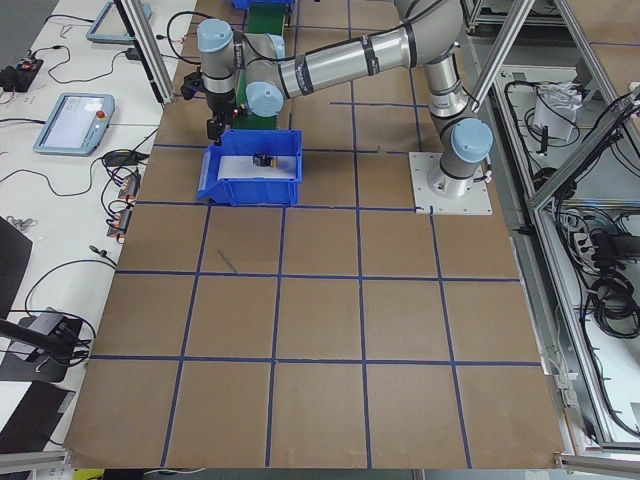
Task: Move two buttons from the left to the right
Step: 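Lower the left gripper onto the yellow-capped button while the right gripper moves toward the conveyor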
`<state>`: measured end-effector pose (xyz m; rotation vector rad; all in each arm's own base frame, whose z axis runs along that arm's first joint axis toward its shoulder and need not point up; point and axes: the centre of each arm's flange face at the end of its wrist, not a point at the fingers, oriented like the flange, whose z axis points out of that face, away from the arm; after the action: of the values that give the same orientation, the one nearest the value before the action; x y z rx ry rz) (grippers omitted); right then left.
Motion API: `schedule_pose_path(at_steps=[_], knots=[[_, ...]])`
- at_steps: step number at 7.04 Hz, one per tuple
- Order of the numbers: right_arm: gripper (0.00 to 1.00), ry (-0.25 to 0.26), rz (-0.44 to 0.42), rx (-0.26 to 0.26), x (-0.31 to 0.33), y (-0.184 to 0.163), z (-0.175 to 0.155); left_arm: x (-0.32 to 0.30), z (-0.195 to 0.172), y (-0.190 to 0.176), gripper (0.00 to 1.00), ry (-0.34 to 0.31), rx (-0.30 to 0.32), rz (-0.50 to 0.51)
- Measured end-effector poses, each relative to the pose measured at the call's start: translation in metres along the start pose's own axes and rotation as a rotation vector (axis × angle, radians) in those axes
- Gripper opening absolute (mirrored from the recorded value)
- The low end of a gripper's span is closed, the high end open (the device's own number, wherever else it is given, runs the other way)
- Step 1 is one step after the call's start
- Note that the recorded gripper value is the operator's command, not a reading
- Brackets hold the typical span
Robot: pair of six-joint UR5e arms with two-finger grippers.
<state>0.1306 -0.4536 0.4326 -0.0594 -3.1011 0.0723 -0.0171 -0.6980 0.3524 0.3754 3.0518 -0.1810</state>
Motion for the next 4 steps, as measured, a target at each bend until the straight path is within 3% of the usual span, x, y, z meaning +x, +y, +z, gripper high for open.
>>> schedule_pose_path(at_steps=[1,2,3,4], knots=[[1.00,0.001,0.000,-0.004,0.000,0.001,0.004,0.002,0.005,0.010,0.93,0.004,-0.010,0.005],[1.00,0.002,-0.001,-0.013,0.000,0.004,0.009,0.002,0.009,0.020,0.76,0.006,-0.014,0.003],[1.00,0.003,-0.001,-0.013,0.001,0.007,0.012,-0.002,0.012,0.026,0.68,0.012,-0.015,-0.007],[1.00,0.004,0.000,-0.009,0.001,0.009,0.013,-0.006,0.014,0.028,0.51,0.022,-0.014,-0.016]])
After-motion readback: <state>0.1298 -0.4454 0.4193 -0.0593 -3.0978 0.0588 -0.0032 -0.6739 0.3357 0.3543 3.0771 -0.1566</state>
